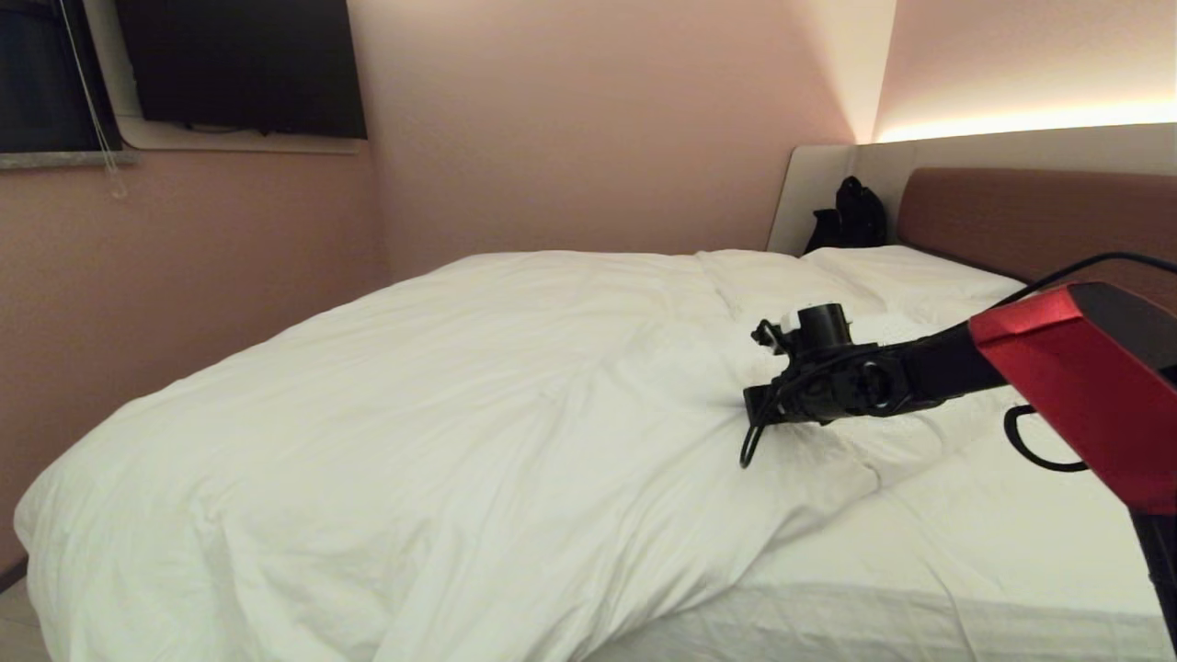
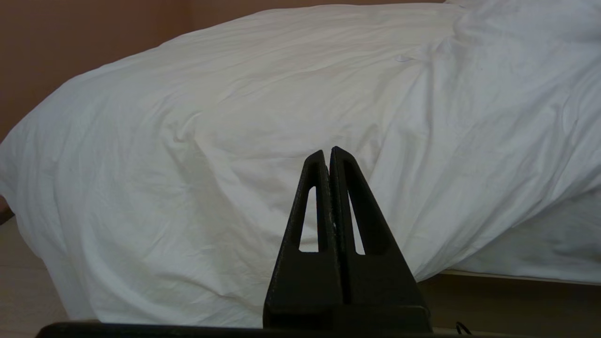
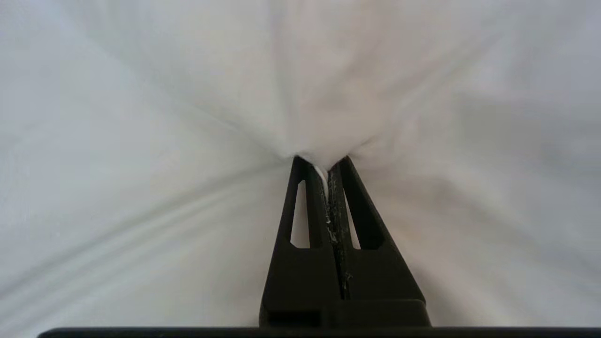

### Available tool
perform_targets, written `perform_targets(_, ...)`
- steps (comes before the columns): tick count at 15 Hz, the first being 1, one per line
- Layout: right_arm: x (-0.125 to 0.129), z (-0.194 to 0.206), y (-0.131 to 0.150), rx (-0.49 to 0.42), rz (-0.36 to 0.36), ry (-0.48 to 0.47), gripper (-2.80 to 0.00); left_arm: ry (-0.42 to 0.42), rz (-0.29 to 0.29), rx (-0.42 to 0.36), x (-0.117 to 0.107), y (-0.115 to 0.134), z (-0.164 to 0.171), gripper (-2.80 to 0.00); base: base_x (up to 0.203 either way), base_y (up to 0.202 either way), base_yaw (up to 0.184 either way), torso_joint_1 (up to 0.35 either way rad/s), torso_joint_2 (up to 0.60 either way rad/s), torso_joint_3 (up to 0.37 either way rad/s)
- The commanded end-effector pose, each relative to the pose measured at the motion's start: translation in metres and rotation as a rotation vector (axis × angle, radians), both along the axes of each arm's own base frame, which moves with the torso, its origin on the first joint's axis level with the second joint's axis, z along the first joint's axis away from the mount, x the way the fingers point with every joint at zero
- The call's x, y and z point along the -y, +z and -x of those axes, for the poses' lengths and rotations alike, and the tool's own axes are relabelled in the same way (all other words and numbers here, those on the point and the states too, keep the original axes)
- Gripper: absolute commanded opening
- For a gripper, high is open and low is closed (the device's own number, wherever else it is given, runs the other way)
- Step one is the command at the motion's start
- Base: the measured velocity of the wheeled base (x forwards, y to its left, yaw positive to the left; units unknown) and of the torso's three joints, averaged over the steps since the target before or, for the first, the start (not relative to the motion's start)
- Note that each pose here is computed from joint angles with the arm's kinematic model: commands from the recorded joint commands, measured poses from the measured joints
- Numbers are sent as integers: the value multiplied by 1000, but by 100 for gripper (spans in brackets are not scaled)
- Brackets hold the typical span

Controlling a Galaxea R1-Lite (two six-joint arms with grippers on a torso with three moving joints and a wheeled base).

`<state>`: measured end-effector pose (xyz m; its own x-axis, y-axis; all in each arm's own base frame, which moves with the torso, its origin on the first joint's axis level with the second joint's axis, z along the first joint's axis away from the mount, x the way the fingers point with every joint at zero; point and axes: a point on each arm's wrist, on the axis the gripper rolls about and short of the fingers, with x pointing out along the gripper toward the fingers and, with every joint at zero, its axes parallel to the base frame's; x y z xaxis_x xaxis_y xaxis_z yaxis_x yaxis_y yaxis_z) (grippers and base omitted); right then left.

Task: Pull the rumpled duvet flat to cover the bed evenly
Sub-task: Flatten the corners of the folded blanket

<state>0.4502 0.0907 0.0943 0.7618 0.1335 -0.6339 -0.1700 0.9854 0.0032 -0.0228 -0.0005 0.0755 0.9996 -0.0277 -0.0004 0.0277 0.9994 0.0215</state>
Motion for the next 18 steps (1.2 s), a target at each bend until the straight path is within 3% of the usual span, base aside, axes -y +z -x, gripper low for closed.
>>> perform_targets(1,9,25,54,79,-34,-13,-280,0,0,0,0,0,0,-280,0,0,0,0,0,0)
perform_targets(3,16,52,76,95,-45,-9,-280,0,0,0,0,0,0,-280,0,0,0,0,0,0)
perform_targets(12,42,164,92,32,-90,45,-280,0,0,0,0,0,0,-280,0,0,0,0,0,0)
perform_targets(17,40,148,97,58,-96,49,-280,0,0,0,0,0,0,-280,0,0,0,0,0,0)
perform_targets(18,39,141,99,69,-98,49,0,0,0,0,0,0,0,-280,0,0,0,0,0,0)
